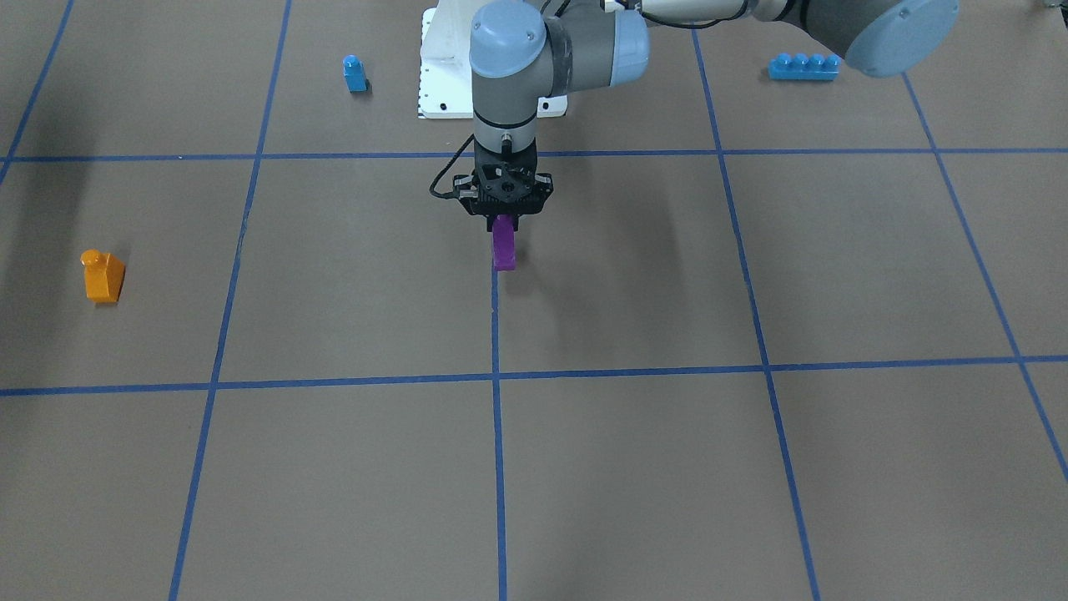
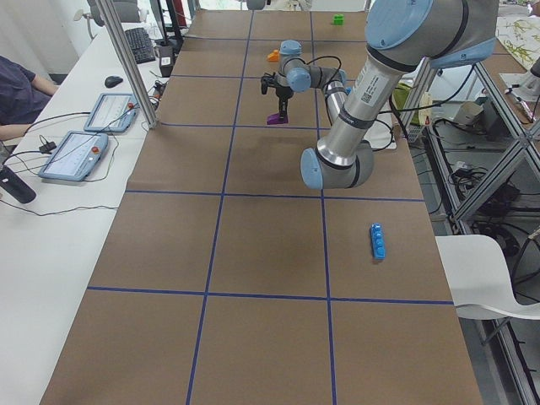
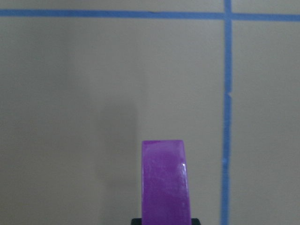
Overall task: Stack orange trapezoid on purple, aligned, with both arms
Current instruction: 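Carry the purple block with the left gripper to the table center, then lower the purple block onto the table with the left gripper, then open the left gripper and lift it away from the purple block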
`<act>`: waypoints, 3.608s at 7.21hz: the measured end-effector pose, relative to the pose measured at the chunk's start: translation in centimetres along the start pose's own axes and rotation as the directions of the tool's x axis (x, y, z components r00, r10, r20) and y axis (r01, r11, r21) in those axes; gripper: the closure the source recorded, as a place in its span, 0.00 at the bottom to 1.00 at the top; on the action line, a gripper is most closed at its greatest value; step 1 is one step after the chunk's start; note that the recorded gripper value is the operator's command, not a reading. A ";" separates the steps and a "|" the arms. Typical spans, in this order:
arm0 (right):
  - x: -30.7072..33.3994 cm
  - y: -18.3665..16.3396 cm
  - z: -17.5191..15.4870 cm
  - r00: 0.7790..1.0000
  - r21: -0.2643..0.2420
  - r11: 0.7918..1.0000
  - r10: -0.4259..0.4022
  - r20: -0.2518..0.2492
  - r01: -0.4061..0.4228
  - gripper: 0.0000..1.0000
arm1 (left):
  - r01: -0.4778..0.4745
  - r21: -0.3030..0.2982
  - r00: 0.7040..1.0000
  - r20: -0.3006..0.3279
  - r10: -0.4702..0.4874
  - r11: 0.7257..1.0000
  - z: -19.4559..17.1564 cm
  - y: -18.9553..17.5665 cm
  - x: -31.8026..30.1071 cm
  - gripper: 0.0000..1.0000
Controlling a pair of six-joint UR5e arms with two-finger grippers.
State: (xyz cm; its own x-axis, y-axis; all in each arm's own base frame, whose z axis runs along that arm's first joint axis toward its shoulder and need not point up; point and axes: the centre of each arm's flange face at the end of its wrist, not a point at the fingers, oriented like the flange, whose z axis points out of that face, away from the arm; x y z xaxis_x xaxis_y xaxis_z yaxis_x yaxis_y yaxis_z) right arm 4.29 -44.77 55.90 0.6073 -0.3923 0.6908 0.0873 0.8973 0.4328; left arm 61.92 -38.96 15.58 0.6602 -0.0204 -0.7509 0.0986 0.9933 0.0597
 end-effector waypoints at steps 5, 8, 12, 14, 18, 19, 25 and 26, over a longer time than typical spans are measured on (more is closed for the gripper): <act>-0.1 0.0 0.1 1.000 -0.001 1.000 -0.001 0.001 0.001 0.00 | -0.019 0.000 1.000 -0.007 0.019 1.000 1.7 0.0 0.4 1.00; -0.1 0.0 0.1 1.000 -0.002 1.000 -0.001 0.001 0.001 0.00 | -0.023 0.013 1.000 0.003 0.023 1.000 2.2 0.0 0.5 1.00; -0.1 0.0 0.1 1.000 -0.003 1.000 -0.002 0.002 0.002 0.00 | -0.029 0.017 0.999 0.014 0.029 0.999 2.7 -0.2 1.4 1.00; -0.1 0.0 0.2 1.000 -0.003 1.000 -0.002 0.002 0.002 0.00 | -0.056 0.017 0.998 0.016 0.056 0.998 2.7 -0.3 1.4 1.00; -0.2 -0.1 0.3 1.000 -0.005 1.000 -0.004 0.003 0.004 0.00 | -0.068 0.018 0.998 0.018 0.068 0.998 2.8 -0.4 1.3 0.81; -0.3 -0.1 0.3 1.000 -0.006 1.000 -0.004 0.003 0.005 0.00 | -0.068 0.018 0.998 0.018 0.068 0.998 2.8 -0.5 1.3 0.60; -0.3 -0.2 0.5 1.000 -0.011 1.000 -0.004 -0.004 0.004 0.00 | -0.070 0.025 0.998 0.006 0.070 0.997 1.9 -0.6 1.3 0.00; -0.4 -0.2 0.6 1.000 -0.013 1.000 0.021 -0.003 -0.021 0.00 | -0.070 0.040 0.997 -0.017 0.071 0.997 -0.4 -1.1 1.0 0.00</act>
State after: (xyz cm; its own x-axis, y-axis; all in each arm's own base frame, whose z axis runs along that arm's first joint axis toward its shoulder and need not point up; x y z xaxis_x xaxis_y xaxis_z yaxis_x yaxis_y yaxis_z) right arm 3.55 -44.95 55.86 0.6111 -0.3733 0.6980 0.0854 0.9078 0.4107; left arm 62.20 -40.05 14.55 0.6528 0.0523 -0.7557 0.0816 0.9869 0.1388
